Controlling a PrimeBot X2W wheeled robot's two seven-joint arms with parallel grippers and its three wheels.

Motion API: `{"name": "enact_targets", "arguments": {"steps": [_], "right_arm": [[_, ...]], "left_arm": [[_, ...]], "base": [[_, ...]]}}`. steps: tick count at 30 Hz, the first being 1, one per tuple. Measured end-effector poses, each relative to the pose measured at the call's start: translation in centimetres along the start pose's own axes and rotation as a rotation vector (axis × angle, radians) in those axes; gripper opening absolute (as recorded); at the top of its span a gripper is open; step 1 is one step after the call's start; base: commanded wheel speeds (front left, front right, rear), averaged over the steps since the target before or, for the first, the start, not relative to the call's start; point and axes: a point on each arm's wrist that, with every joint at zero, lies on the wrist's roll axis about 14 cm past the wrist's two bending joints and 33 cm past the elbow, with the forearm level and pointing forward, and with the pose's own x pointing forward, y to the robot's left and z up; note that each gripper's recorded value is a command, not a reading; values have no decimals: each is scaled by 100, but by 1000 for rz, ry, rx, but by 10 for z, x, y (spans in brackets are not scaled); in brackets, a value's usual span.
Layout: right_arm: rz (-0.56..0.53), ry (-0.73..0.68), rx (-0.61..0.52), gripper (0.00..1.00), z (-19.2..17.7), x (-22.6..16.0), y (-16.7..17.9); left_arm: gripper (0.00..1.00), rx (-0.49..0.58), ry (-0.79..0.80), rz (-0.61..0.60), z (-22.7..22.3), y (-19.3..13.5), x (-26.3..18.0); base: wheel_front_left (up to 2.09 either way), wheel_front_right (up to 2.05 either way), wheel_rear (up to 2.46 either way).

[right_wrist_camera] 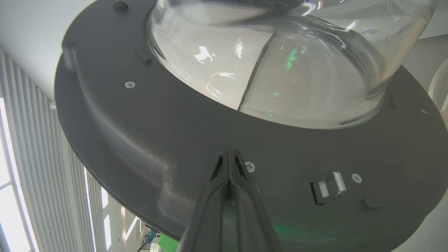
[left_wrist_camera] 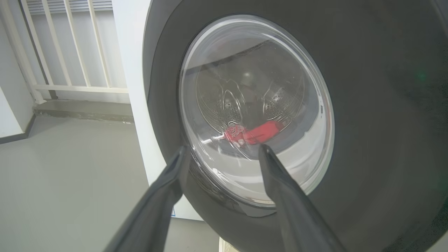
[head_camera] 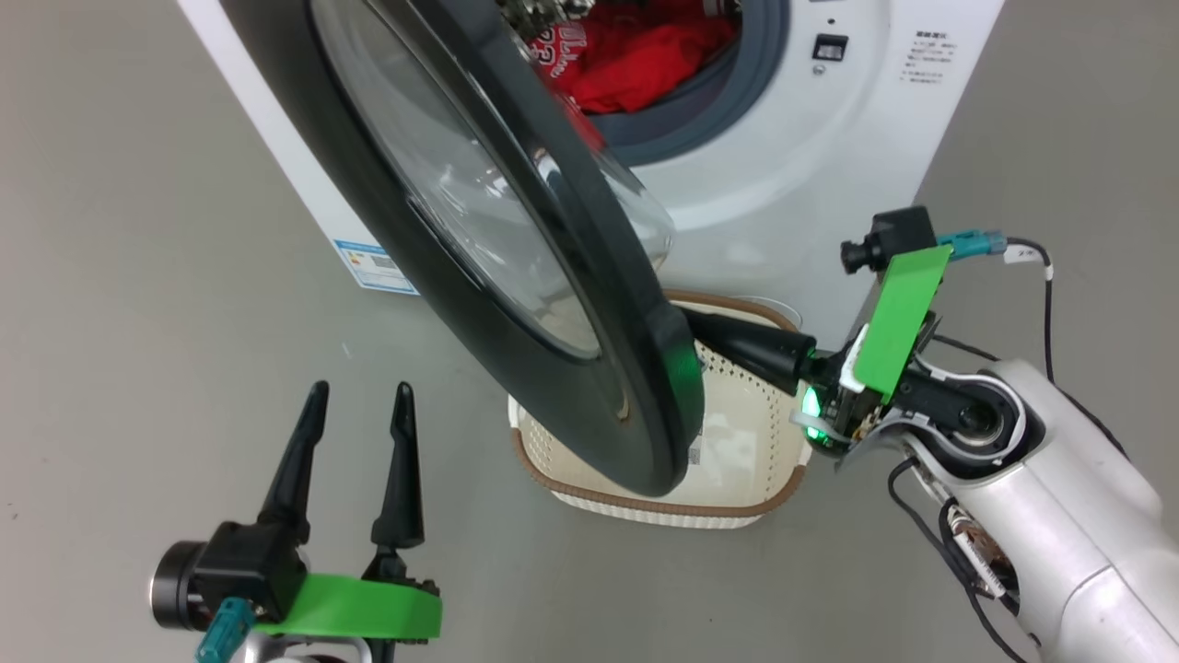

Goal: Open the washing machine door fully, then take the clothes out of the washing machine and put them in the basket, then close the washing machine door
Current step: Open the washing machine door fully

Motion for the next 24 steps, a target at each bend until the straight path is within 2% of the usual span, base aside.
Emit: {"name": "enact_targets", "arguments": {"steps": [24], "right_arm": [[-3, 234, -6, 0, -84, 45, 11]], "left_arm": [[100, 8, -37, 151, 21, 51, -50]], "base": [[0, 0, 0]]}}
